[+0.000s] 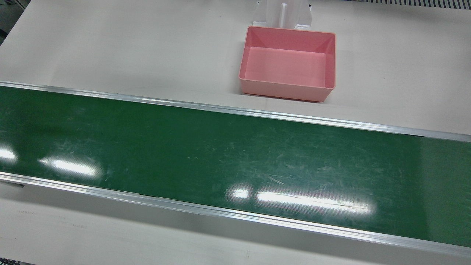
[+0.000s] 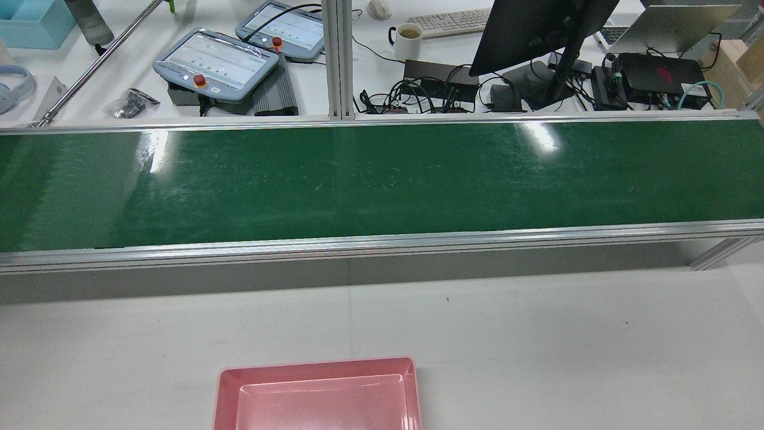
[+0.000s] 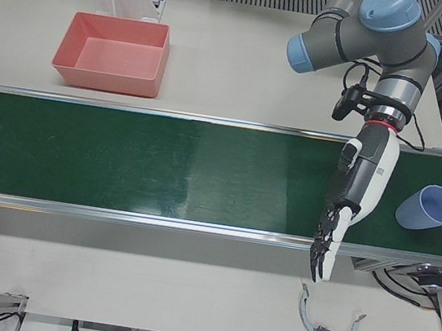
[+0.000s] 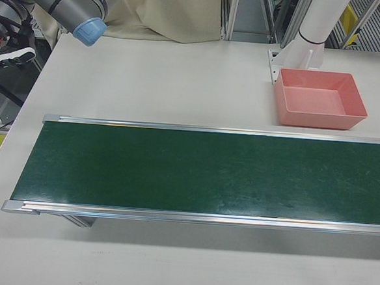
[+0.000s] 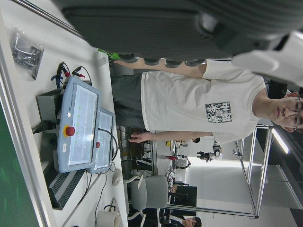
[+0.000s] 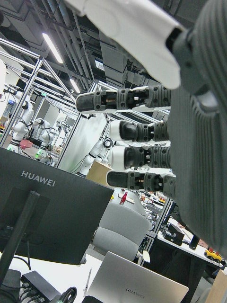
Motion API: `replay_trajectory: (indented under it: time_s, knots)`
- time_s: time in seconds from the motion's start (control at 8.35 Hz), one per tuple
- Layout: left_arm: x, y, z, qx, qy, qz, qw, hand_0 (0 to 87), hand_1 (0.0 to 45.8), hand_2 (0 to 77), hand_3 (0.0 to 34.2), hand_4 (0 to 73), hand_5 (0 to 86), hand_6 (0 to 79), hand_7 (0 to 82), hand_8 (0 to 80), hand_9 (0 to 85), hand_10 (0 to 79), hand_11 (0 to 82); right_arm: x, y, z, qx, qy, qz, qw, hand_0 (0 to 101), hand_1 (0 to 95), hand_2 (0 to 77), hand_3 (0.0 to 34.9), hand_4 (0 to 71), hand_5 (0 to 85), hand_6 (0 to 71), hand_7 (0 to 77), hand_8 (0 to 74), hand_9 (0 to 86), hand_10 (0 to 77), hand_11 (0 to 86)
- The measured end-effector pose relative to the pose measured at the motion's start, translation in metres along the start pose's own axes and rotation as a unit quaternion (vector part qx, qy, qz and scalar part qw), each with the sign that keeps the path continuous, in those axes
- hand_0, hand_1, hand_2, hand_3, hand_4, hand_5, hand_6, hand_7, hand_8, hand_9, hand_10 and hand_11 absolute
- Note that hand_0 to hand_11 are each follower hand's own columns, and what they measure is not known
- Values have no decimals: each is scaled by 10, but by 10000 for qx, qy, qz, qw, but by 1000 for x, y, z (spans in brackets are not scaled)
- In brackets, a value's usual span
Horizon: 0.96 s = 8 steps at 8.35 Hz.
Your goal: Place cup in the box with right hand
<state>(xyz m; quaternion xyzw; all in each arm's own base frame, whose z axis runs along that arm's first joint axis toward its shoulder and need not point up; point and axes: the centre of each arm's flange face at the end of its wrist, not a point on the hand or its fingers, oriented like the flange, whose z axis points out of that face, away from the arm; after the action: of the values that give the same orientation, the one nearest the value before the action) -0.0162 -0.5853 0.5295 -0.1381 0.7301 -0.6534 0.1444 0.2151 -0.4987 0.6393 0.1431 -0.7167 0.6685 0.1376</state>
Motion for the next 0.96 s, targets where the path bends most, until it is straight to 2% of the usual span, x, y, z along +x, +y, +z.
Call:
replay_trajectory:
  time_s: [0.96]
  knots:
    - [0,-1,0,3,-3,-1,10000,0,5,5,0,0,0,0,0,0,5,0,0,-1,0,0,1,-6,2,10000,397,5,16,0,376,49,327,698,513,698,207,295]
